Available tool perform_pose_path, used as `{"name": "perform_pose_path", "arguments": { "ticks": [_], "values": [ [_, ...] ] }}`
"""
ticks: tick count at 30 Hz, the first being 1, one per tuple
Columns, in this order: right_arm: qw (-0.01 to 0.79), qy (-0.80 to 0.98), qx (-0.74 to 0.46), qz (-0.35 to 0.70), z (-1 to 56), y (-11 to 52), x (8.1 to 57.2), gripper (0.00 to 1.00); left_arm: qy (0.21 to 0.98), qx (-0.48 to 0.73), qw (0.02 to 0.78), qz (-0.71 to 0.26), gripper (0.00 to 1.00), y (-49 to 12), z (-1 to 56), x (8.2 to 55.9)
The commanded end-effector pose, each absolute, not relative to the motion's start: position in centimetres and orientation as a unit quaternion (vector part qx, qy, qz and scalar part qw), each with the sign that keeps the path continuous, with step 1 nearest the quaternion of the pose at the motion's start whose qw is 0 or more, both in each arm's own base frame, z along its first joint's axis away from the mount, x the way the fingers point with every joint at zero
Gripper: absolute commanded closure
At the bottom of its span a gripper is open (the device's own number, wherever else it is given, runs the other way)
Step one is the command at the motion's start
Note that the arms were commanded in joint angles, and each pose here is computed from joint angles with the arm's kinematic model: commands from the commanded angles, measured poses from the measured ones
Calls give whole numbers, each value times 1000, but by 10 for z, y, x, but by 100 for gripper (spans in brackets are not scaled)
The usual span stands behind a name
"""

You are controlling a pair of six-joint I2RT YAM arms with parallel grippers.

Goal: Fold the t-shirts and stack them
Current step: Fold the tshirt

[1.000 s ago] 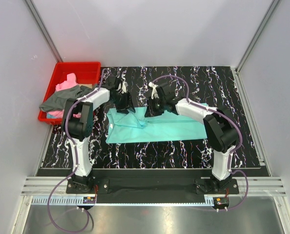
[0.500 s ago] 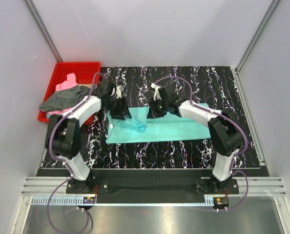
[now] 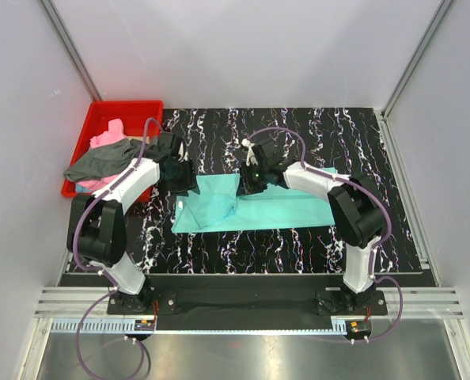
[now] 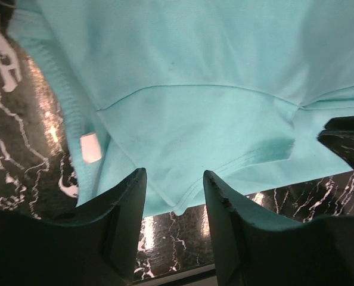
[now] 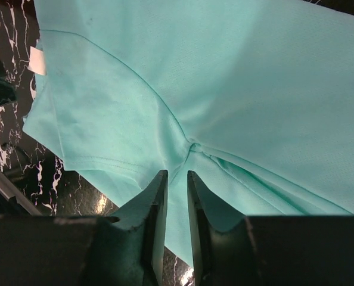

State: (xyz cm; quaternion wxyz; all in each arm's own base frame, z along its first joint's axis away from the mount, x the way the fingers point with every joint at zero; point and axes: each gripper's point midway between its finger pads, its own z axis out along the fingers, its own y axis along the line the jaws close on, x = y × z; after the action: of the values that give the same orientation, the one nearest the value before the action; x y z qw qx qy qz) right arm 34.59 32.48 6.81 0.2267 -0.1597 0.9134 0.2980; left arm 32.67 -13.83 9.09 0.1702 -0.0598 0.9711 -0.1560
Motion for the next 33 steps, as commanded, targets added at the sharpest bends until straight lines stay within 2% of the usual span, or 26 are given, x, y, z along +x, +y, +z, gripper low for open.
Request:
{"name": "perform_pose_path", "arguments": {
  "ticks": [1, 8, 14, 18, 22, 27, 33],
  "values": [
    [223, 907, -169, 314, 74, 345, 347, 74, 962, -61, 180, -196, 53, -159, 94, 347],
    [213, 913, -168, 305, 66, 352, 338, 76, 968, -50, 145, -197, 54, -174, 64, 322],
    [186, 927, -173, 275, 46, 343, 326, 72, 983, -80, 104, -125, 55, -151, 29, 311],
    [165, 945, -162, 231, 18, 321, 316, 77, 987, -96, 107, -78, 54, -135, 19, 311],
    [174, 948, -167, 208, 14, 312, 318, 77, 986, -107, 106, -72, 54, -135, 17, 312],
    [196, 944, -170, 205, 33, 311, 324, 76, 984, -108, 120, -80, 53, -139, 31, 318],
    [219, 940, -152, 211, 77, 310, 327, 75, 971, -99, 171, -135, 50, -156, 83, 339]
  ]
}}
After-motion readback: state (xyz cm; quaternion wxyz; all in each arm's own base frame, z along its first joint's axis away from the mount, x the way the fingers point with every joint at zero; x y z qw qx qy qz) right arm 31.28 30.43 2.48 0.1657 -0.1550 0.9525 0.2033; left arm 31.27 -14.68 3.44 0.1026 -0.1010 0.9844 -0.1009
